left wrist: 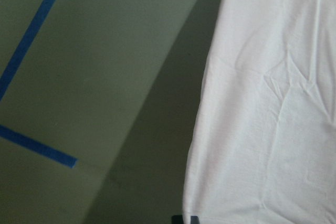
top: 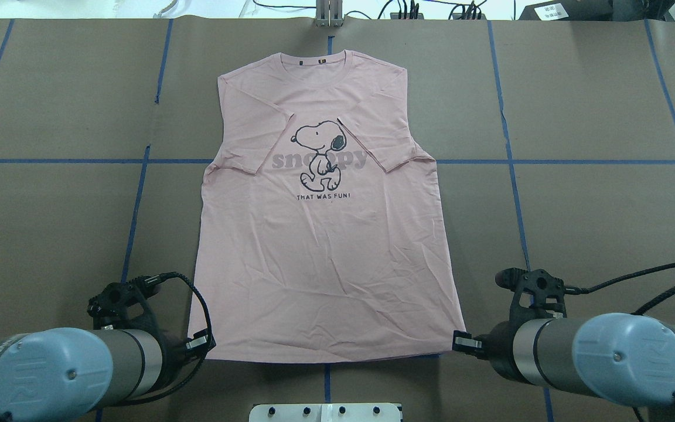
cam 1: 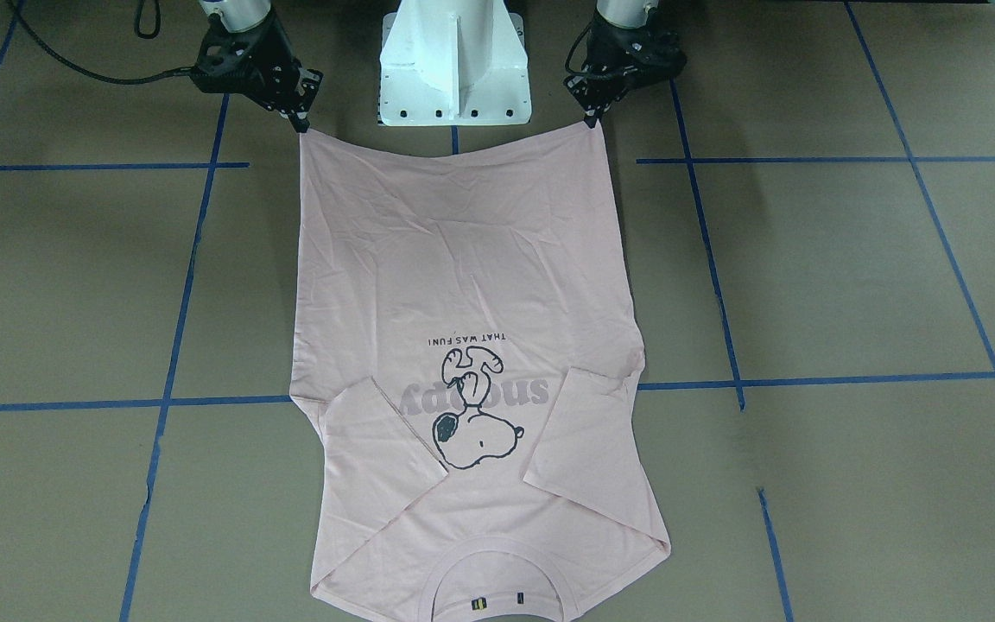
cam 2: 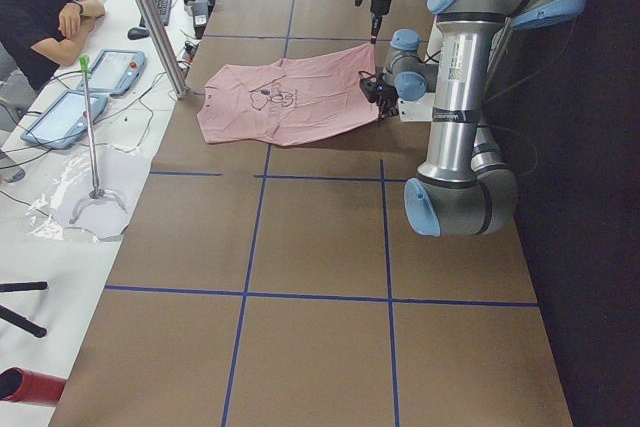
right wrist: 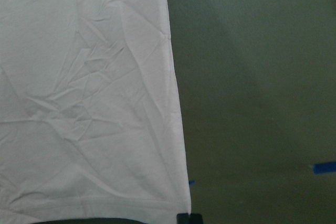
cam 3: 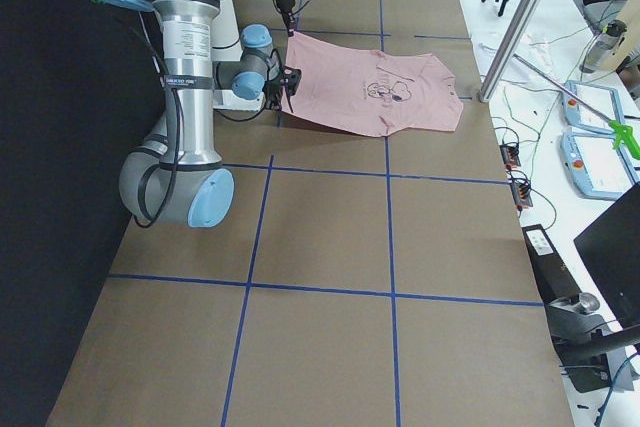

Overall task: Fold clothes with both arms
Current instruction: 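Lift the hem with both grippers and carry it toward the collar, then lay the hem onto the collar edge and open both grippers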

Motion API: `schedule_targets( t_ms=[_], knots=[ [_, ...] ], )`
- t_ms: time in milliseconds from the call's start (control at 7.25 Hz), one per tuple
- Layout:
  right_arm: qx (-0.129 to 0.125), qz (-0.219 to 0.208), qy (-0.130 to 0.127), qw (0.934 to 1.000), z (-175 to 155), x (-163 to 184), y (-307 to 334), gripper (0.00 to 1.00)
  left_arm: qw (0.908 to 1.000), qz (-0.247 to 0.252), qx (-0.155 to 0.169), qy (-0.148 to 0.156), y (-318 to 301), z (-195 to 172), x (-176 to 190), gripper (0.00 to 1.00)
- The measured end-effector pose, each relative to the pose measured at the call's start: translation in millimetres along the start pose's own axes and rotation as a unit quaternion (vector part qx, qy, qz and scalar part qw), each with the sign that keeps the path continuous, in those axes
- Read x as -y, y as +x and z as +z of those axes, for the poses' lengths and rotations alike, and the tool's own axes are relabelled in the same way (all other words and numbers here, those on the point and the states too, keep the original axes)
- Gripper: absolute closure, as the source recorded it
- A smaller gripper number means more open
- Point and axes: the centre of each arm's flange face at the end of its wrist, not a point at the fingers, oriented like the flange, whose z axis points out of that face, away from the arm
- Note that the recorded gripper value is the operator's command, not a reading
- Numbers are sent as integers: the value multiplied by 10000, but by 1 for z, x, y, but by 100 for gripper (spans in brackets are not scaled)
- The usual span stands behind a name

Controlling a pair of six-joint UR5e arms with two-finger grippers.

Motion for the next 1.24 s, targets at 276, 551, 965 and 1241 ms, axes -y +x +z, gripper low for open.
schedule_targets(
  t_ms=[276,551,965,1241],
  knots=[
    [31,-154,-419,9990,-32,-36,15,100,9988,253,-19,-430,-9,-60,-33,100],
    [99,-183,-569,9982,-49,-48,17,100,9973,388,29,-624,-15,-85,-46,100],
    [310,-915,153,9952,-30,23,-12,100,9962,849,-136,-146,12,-81,-5,100],
    [227,-1370,734,9876,-14,110,-35,100,9923,1109,-74,547,36,-70,66,100]
  ],
)
